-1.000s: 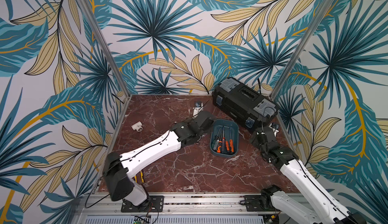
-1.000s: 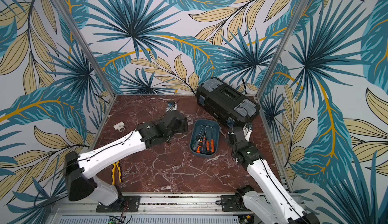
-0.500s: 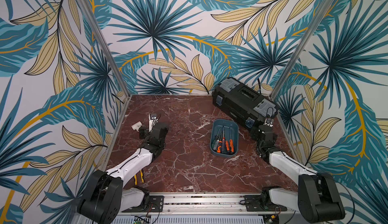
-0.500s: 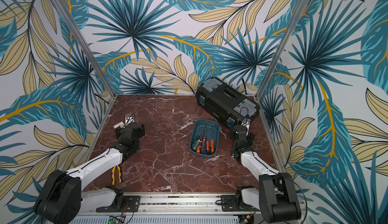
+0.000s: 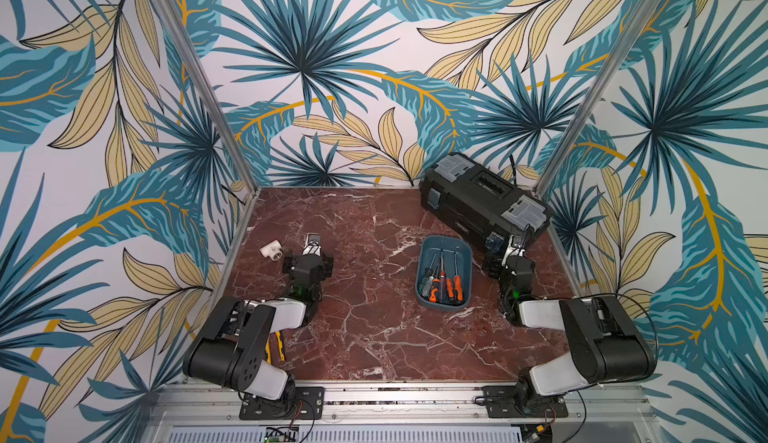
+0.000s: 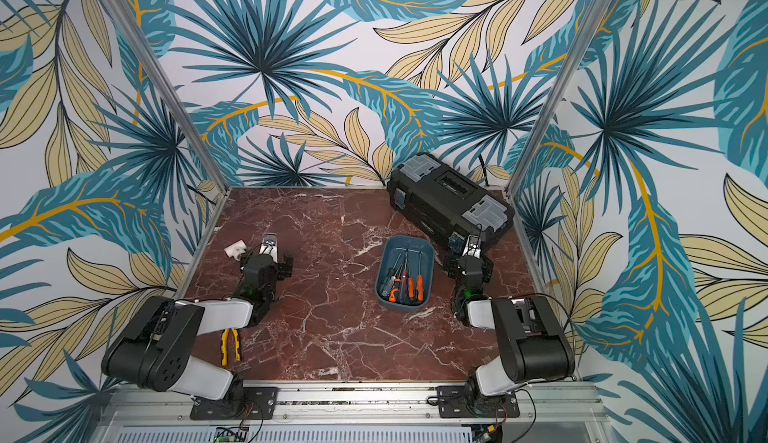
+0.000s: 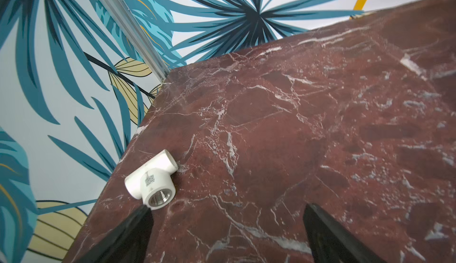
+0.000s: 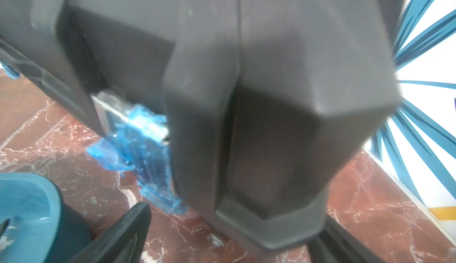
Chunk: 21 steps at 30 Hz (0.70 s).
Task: Put the screwdriver on the desktop into the storage box
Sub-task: Reset both arms
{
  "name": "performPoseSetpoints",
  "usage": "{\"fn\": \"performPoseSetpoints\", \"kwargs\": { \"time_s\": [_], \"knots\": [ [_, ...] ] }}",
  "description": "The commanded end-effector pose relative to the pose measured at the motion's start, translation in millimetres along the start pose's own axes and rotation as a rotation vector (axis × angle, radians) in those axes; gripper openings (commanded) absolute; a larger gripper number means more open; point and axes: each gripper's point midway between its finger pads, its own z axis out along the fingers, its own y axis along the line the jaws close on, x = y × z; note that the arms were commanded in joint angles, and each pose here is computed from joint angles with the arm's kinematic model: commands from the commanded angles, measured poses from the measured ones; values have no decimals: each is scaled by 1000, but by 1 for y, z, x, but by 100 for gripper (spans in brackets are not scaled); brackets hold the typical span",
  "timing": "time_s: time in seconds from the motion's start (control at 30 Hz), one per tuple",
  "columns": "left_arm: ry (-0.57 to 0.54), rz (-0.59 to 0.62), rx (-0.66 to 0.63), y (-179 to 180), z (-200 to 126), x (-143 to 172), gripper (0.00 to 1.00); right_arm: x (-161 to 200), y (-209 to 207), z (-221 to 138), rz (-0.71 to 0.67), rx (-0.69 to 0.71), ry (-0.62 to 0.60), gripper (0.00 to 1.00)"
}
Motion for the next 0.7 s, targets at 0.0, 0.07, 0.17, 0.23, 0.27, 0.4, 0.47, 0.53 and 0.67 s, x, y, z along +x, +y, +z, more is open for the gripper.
{"fn": "performPoseSetpoints", "kwargs": {
  "time_s": [0.0, 0.07, 0.17, 0.23, 0.27, 0.4, 0.47, 0.53, 0.67],
  "knots": [
    [-130, -99, 61, 3, 2, -9, 100, -14, 4, -1, 28, -24, -44, 100],
    [-68, -105, 51, 5, 6, -8, 100, -15, 4, -1, 28, -24, -46, 100],
    [-92, -111, 46, 6, 6, -8, 100, -14, 4, -1, 28, -24, -45, 100],
    [-77, -107, 49, 6, 6, -8, 100, -14, 4, -1, 28, -23, -45, 99],
    [-51, -105, 53, 5, 6, -7, 100, -14, 5, -1, 28, -24, -44, 100],
    [-46, -111, 66, 5, 9, -6, 100, -14, 4, -1, 27, -23, -44, 100],
    [-46, -115, 74, 6, 10, -7, 100, -15, 5, -1, 28, -24, -45, 100],
    [-42, -115, 76, 5, 10, -6, 100, -14, 4, -1, 27, -22, -44, 100],
    [-47, -109, 83, 4, 8, -6, 100, -15, 4, -2, 26, -23, -48, 100]
  ]
}}
